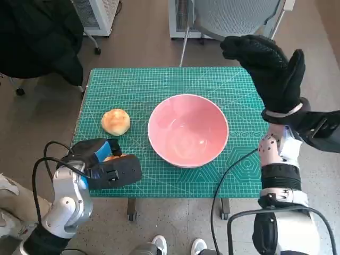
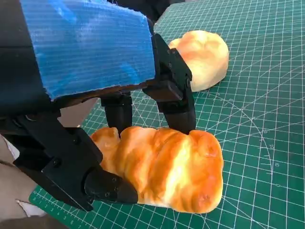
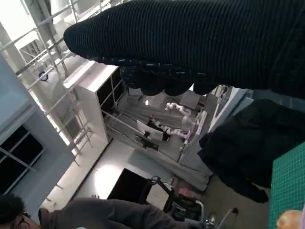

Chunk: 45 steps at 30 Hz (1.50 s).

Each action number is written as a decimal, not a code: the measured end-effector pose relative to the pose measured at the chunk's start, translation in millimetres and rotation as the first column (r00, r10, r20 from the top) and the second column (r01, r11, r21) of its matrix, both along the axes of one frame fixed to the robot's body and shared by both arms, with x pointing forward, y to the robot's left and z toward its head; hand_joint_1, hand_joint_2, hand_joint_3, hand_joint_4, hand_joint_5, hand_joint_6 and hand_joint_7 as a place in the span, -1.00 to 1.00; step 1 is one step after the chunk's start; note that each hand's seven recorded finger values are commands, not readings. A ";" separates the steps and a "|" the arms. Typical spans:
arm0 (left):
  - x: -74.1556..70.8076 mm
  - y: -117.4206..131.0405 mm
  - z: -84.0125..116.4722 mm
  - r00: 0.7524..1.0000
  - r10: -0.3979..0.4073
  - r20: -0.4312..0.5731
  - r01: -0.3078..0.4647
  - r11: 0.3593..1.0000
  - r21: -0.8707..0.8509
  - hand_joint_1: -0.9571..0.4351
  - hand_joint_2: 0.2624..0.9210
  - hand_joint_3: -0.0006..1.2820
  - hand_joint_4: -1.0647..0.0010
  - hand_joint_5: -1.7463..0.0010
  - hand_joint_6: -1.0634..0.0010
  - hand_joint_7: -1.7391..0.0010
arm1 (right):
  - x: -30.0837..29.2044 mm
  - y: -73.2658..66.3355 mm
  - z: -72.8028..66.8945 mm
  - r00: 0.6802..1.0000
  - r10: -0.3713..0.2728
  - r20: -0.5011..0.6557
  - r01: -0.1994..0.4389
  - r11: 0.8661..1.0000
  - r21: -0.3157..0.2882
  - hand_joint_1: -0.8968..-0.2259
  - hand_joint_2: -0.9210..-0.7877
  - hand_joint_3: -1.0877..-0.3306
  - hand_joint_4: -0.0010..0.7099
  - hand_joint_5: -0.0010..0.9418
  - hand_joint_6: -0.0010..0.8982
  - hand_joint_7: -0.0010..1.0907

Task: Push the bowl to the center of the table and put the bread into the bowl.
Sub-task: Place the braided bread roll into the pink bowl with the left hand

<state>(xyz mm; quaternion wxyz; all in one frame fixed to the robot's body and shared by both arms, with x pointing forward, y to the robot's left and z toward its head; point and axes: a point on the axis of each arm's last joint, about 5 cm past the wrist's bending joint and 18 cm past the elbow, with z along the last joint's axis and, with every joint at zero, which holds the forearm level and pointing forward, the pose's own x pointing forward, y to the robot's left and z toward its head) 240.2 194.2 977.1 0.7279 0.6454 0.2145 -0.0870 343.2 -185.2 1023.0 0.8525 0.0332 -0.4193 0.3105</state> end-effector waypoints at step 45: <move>-35.9 -0.2 95.3 0.909 -0.212 0.359 0.247 0.967 -0.055 0.39 0.29 -0.29 -0.32 -0.58 -0.41 -0.05 | -0.5 4.1 -4.4 1.000 0.007 -0.005 -0.007 1.000 0.005 -0.46 -1.00 -0.36 -0.18 -1.00 -0.20 -0.98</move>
